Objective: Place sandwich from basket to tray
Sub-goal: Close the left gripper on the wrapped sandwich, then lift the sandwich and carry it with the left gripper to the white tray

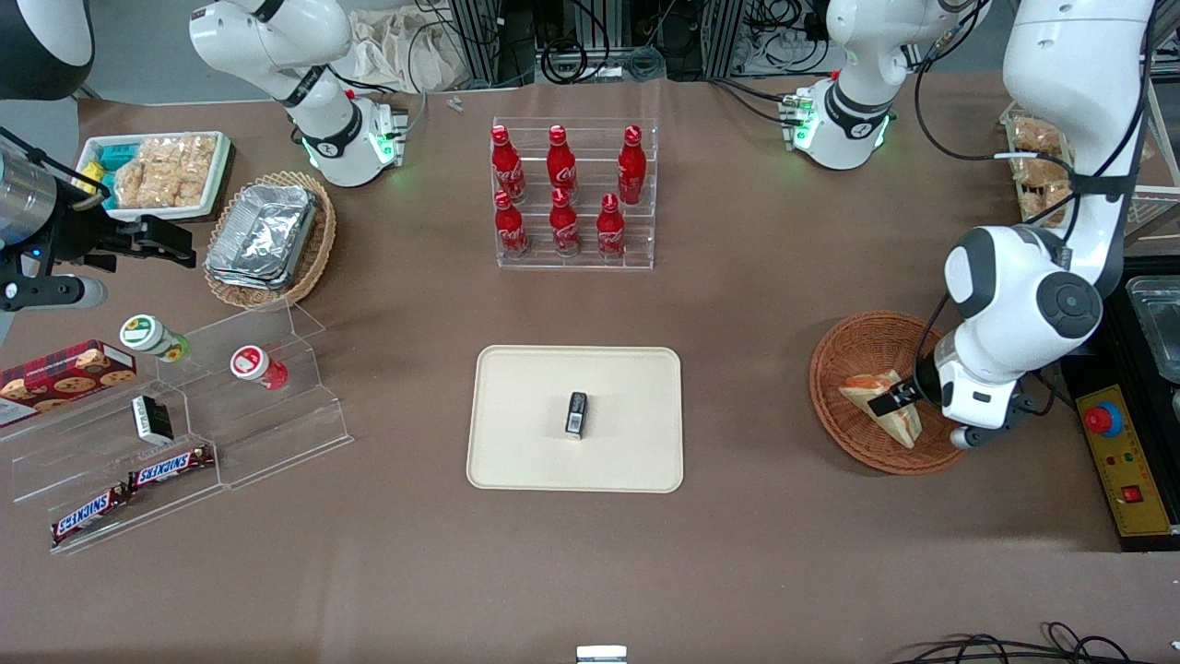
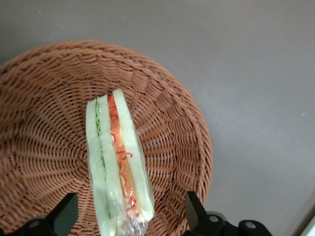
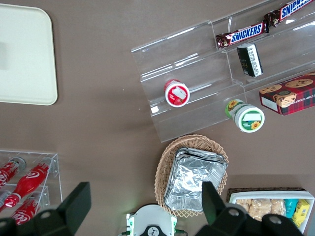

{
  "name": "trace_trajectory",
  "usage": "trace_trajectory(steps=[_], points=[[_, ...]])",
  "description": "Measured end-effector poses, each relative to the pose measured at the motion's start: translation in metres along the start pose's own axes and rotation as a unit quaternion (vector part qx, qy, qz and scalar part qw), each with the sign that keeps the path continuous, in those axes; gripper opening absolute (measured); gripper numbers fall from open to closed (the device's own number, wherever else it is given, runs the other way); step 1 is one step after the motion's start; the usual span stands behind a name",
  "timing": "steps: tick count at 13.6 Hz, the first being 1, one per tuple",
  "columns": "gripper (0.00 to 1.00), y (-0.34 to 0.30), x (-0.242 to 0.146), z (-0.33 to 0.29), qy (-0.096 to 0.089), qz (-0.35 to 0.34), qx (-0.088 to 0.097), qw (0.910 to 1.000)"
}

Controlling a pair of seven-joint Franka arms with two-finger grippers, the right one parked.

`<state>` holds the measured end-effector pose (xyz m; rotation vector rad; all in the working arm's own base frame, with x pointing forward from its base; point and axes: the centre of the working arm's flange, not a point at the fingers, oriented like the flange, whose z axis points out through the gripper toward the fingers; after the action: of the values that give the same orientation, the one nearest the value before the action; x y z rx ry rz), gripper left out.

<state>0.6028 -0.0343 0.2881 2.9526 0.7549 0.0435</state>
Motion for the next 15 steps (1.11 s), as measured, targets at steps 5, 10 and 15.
trace_trajectory(steps=[5, 10, 15], points=[[0.87, -0.006, -0.007, 0.015, 0.006, -0.015, -0.005, 0.9999], [0.34, -0.006, -0.006, 0.015, 0.007, -0.030, -0.006, 0.9995], [0.15, 0.003, -0.004, -0.023, 0.012, -0.063, -0.007, 0.9979]])
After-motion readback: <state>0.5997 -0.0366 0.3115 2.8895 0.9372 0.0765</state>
